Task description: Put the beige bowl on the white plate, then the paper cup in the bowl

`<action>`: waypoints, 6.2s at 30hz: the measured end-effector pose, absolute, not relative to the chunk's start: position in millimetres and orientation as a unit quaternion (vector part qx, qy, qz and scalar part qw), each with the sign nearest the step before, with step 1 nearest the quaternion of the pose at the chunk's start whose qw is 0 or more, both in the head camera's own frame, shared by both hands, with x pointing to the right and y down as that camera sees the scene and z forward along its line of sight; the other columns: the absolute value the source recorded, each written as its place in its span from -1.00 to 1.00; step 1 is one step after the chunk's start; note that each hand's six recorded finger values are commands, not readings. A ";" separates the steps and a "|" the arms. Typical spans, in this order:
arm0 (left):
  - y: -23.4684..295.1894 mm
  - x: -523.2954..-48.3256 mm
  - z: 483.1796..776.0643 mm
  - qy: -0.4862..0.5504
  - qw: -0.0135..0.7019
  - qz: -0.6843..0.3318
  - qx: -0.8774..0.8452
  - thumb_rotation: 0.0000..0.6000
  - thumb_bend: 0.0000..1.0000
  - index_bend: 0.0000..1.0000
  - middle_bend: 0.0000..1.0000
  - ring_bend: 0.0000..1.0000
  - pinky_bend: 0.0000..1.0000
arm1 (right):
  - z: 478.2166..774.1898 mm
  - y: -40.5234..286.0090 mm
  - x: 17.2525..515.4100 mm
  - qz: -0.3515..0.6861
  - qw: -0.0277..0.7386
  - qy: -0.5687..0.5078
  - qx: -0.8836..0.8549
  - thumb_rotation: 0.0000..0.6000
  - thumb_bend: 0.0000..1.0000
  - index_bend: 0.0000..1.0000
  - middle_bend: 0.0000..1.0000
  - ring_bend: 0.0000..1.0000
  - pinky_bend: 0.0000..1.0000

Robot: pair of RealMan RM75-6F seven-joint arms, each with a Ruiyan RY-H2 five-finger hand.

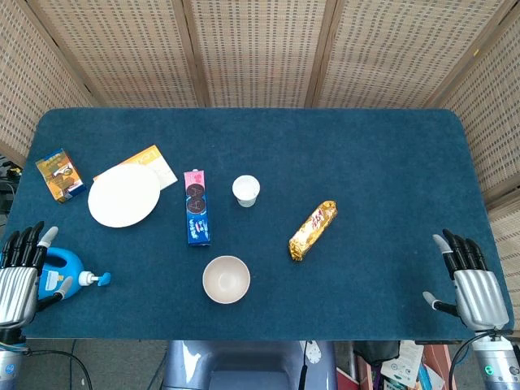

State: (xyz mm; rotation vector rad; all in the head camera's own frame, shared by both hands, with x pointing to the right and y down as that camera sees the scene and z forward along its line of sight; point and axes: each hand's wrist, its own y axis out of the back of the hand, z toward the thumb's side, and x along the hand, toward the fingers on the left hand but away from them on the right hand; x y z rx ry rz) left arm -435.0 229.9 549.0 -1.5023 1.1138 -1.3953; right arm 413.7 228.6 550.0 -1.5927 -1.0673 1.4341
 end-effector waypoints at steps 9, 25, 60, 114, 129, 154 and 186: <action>230.8 -435.4 548.3 0.439 0.392 -0.549 -0.593 1.00 -0.54 -0.85 -1.00 -1.00 -1.00 | 547.9 228.1 413.8 0.549 0.377 -0.427 -0.612 1.00 -0.72 -1.00 -1.00 -1.00 -1.00; 230.2 -433.9 551.0 0.436 0.388 -0.548 -0.600 1.00 -0.54 -0.85 -1.00 -1.00 -1.00 | 545.1 226.6 417.6 0.549 0.377 -0.435 -0.606 1.00 -0.72 -1.00 -1.00 -1.00 -1.00; 213.9 -396.3 556.3 0.274 0.417 -0.434 -0.750 1.00 -0.49 -0.39 -1.00 -1.00 -1.00 | 543.5 226.5 422.7 0.555 0.371 -0.442 -0.599 1.00 -0.72 -1.00 -1.00 -1.00 -1.00; 205.6 -217.8 655.1 0.090 0.456 -0.399 -0.790 1.00 -0.47 -0.10 -1.00 -1.00 -1.00 | 537.1 222.0 443.4 0.554 0.347 -0.471 -0.593 1.00 -0.72 -1.00 -1.00 -1.00 -1.00; 206.7 -194.6 670.1 0.077 0.463 -0.403 -0.786 1.00 -0.40 0.11 -1.00 -1.00 -1.00 | 534.2 221.5 447.0 0.550 0.344 -0.478 -0.592 1.00 -0.72 -1.00 -1.00 -1.00 -1.00; 194.1 -201.3 673.1 0.102 0.462 -0.422 -0.773 1.00 -0.26 0.33 -1.00 -1.00 -1.00 | 532.6 221.7 448.0 0.548 0.344 -0.480 -0.592 1.00 -0.72 -1.00 -1.00 -1.00 -1.00; 77.6 -410.4 638.2 0.235 0.414 -0.608 -0.635 1.00 -0.26 0.33 -1.00 -1.00 -1.00 | 536.3 223.1 441.9 0.555 0.346 -0.468 -0.595 1.00 -0.72 -1.00 -1.00 -1.00 -1.00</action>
